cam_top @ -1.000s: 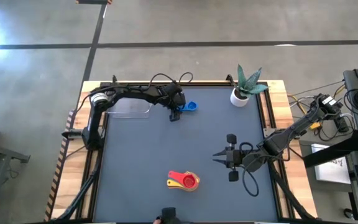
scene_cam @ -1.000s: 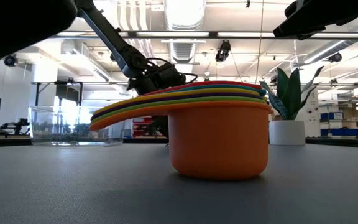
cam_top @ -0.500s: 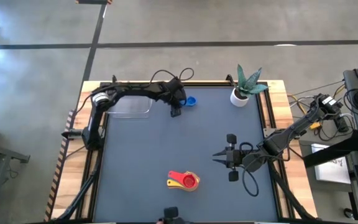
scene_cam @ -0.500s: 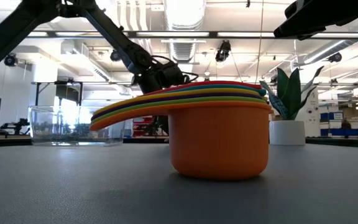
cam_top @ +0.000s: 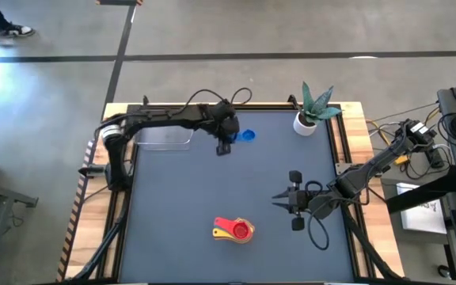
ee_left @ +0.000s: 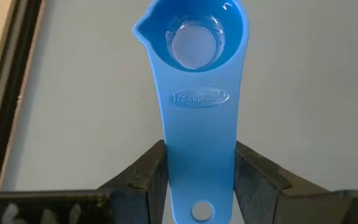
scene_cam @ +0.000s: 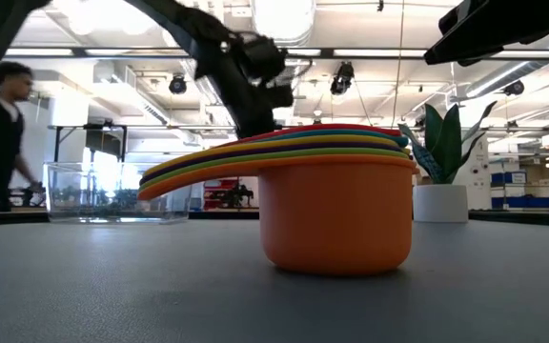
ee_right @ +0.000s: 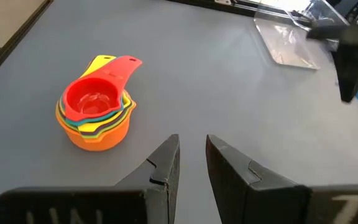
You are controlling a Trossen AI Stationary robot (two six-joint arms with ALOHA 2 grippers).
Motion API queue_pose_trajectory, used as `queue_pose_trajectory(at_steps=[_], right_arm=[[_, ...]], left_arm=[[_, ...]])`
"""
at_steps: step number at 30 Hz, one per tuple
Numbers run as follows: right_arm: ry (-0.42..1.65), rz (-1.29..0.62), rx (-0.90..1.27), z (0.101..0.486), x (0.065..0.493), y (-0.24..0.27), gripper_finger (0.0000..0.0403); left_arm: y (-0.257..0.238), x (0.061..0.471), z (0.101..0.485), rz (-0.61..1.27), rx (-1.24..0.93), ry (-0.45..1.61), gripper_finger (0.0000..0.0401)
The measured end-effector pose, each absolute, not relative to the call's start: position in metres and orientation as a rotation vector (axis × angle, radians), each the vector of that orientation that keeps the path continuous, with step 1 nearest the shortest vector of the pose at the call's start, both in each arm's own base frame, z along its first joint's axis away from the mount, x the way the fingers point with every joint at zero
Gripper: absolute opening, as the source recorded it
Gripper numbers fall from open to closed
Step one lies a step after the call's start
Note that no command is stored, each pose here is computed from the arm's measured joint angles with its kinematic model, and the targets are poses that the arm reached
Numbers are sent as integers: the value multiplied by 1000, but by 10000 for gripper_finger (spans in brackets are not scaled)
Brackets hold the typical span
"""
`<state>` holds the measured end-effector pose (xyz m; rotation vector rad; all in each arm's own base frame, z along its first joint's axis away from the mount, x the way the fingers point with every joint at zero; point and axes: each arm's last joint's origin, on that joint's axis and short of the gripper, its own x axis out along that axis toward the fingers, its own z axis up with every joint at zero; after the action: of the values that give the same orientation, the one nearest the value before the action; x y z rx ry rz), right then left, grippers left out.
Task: Nest measuring cups in basket
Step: Stack the blue measuring cup on top of the red measuring cup
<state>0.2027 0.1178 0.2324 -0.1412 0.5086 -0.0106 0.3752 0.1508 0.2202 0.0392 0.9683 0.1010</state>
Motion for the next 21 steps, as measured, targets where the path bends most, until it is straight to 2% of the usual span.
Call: queue_pose_trajectory(at_steps=[11,21], right_arm=[[449,33,-119,242,184,112,68],[231,44,-89,253,152,90,68]], left_arm=[[85,330,261,32,41,881,127],[25,281,279,-77,47,794,127]])
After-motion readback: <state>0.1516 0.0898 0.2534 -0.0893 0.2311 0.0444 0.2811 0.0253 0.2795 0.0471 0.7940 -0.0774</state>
